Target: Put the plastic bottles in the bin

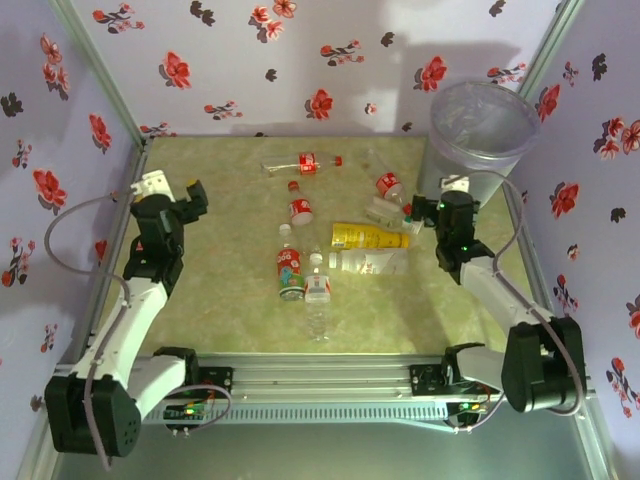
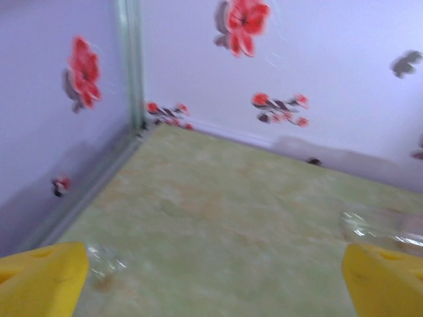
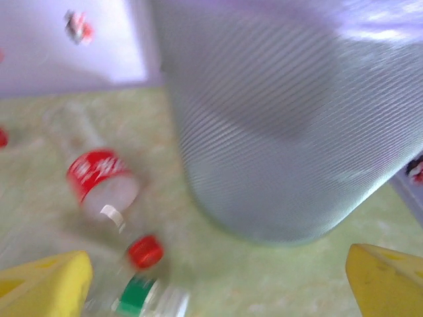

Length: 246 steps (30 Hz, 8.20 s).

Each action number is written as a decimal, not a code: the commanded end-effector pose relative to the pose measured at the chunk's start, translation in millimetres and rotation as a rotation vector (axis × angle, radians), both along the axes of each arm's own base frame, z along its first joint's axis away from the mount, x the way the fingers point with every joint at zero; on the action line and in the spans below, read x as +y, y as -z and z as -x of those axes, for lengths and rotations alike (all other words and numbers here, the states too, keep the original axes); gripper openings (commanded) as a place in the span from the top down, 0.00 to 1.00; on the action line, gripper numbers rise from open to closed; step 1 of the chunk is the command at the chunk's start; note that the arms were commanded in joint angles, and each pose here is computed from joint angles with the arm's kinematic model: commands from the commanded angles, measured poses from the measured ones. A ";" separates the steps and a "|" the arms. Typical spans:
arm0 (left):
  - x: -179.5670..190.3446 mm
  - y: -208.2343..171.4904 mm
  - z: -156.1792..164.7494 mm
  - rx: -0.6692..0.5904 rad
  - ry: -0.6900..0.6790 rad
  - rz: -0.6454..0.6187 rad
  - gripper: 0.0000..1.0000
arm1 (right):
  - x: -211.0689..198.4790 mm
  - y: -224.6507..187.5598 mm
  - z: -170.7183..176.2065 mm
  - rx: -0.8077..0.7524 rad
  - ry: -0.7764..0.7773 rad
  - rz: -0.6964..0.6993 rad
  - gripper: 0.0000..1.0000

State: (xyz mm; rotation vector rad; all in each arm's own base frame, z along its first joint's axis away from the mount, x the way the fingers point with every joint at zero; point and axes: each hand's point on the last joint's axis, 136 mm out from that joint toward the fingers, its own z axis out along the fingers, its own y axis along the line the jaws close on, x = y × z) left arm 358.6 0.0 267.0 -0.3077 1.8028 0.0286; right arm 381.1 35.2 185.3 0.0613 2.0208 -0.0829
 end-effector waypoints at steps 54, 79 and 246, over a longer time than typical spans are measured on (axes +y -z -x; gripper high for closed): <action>-203.2 118.4 22.8 0.598 0.402 0.554 0.45 | 247.3 -17.6 109.4 0.575 -0.764 -0.513 0.08; -297.5 25.5 10.8 0.391 0.799 1.065 0.46 | 305.8 -37.5 91.0 0.546 -0.981 -0.746 0.17; -299.7 29.5 22.1 0.273 1.049 0.423 0.33 | 300.5 -49.2 -18.2 0.416 -0.636 -0.859 0.35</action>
